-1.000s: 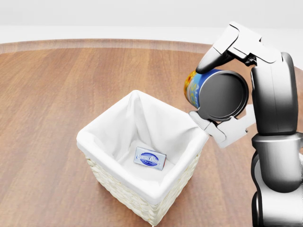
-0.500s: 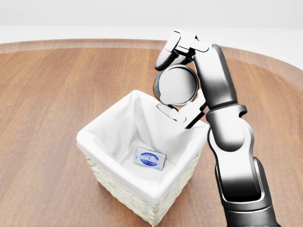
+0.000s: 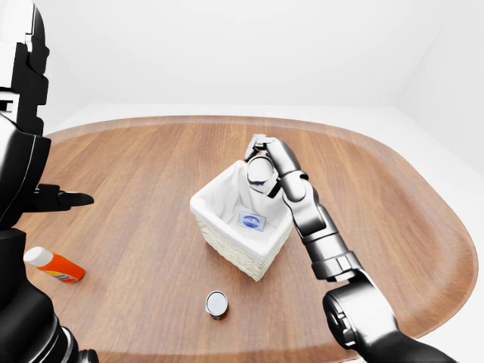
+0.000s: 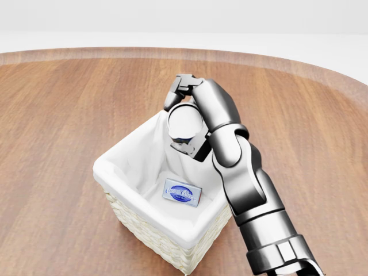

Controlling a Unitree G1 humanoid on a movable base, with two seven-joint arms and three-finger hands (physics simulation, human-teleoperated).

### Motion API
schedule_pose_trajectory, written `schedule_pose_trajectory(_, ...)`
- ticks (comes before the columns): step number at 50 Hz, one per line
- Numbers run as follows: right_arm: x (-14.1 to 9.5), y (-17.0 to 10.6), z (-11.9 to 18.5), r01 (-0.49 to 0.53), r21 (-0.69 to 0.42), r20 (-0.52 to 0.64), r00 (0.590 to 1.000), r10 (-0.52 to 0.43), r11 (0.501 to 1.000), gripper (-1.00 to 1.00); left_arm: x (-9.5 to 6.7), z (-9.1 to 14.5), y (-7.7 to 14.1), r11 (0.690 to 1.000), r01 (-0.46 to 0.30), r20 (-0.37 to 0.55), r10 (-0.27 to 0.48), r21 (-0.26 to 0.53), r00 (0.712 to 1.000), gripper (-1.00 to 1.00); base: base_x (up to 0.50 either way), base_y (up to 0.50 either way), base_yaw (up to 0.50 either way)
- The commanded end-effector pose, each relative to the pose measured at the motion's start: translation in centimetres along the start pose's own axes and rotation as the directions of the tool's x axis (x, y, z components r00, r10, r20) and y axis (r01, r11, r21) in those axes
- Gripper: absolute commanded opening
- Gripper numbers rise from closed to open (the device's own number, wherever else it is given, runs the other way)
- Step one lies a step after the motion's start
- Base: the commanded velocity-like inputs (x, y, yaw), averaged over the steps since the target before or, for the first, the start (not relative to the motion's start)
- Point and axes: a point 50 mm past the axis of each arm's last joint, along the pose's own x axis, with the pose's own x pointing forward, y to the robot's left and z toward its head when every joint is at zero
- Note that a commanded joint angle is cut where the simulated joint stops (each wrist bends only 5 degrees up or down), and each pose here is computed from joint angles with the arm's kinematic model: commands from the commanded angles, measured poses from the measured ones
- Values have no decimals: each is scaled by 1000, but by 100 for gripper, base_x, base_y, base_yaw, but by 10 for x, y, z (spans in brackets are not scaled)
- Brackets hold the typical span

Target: Pick up the alphabet soup and the cream cheese box, and put them in the basket.

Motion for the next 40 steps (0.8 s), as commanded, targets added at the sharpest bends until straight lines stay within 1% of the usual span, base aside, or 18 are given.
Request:
schedule_pose_trajectory(1,17,17,-6,-75,-42,-90,993,71,996,-100,0,0,0,1000,1,1,-1,-2,1000,100,0,0,0)
schedule_pose_trajectory(2,18,20,-4,-97,-61,-90,992,92,993,-100,0,1,1,1000,1,3,-1,5,1000,100,0,0,0)
schedule_pose_trajectory(6,21,21,2,-108,-75,-74,992,103,991,-100,1,0,0,1000,1,2,-1,2,1000,100,0,0,0)
schedule_pose_trajectory(7,22,22,4,-123,-83,-72,990,117,989,-100,1,1,2,1000,3,4,-3,11,1000,100,0,0,0)
schedule_pose_trajectory(10,23,23,4,-138,-98,-79,988,131,986,-100,0,0,0,1000,1,2,-1,-1,1000,100,0,0,0)
schedule_pose_trajectory(11,24,23,1,-146,-99,-93,986,137,984,-100,1,1,2,1000,2,4,-2,8,1000,100,0,0,0)
schedule_pose_trajectory(18,26,22,-5,-154,-73,-128,981,144,985,-100,1,1,2,1000,4,3,-4,10,1000,100,0,0,0)
schedule_pose_trajectory(20,26,24,-11,-164,-55,-157,976,153,985,-100,1,1,2,1000,5,5,-6,15,1000,100,0,0,0)
schedule_pose_trajectory(28,23,31,-21,-178,-33,-203,965,168,983,-100,1,1,2,1000,2,4,-2,9,1000,100,0,0,0)
schedule_pose_trajectory(32,22,32,-22,-180,-26,-204,964,171,983,-100,0,0,1,1000,0,3,0,1,1000,100,0,0,0)
schedule_pose_trajectory(40,21,31,-16,-182,-29,-168,970,175,983,-100,0,0,1,1000,0,4,0,3,1000,100,0,0,0)
